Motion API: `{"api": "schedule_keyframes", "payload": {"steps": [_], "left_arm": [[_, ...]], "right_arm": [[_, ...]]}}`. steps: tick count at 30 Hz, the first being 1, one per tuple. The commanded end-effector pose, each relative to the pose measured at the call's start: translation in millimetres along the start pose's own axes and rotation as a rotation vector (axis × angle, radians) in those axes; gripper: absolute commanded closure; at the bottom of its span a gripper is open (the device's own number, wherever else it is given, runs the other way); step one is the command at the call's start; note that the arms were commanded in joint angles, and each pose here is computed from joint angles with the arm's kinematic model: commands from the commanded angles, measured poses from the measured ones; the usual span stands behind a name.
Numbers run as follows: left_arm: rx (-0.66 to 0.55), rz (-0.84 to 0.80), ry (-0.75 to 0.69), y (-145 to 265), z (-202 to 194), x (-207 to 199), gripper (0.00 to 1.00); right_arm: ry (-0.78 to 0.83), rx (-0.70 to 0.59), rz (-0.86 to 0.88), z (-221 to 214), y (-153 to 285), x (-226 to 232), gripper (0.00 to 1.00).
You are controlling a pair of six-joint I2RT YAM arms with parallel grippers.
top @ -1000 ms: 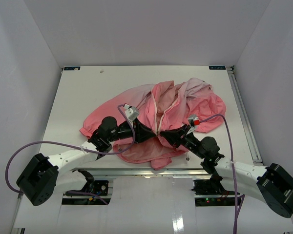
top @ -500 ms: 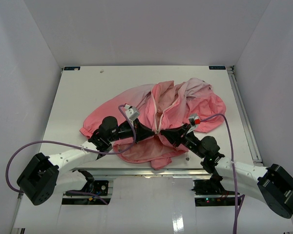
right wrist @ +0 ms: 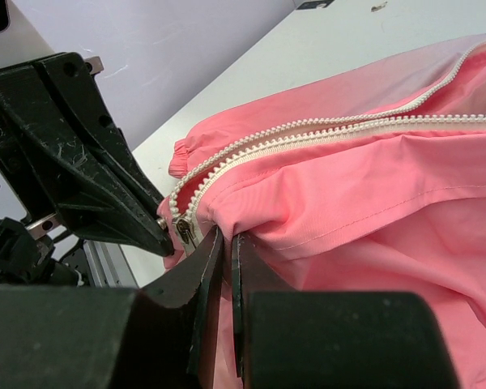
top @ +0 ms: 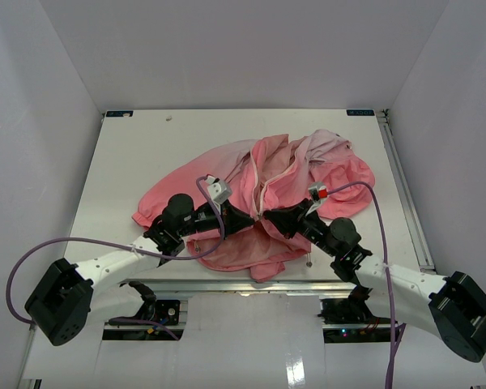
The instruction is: Zip up the jacket
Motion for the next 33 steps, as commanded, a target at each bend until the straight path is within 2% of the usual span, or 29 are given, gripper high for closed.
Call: {"api": "schedule_keyframes", "payload": {"steps": [1,23,33], "left_arm": [[0.059,-0.033,-0.012,4,-10,-4,1.0],[0.127,0.002,-0.001,-4,-19,6,1.0],[0.106,0.04,0.006,-4,-15,7,1.0]], "right_arm": [[0.037,-0.139,0.01,37,-13,7,0.92],[0.061,-0.092,0.098,52,-18,14,0.92],[0.059,-0.077,0.116,52,-18,16,0.92]]}}
Point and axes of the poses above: each gripper's point midway between its finger pads, its own y axis back along the fingers, its own x axis along the line the jaws close on, z = x × y, the point moved 9 cm from there along y, back along the fingers, and after that the axes turned 11 degrees about -y, right-handed, at the moved point
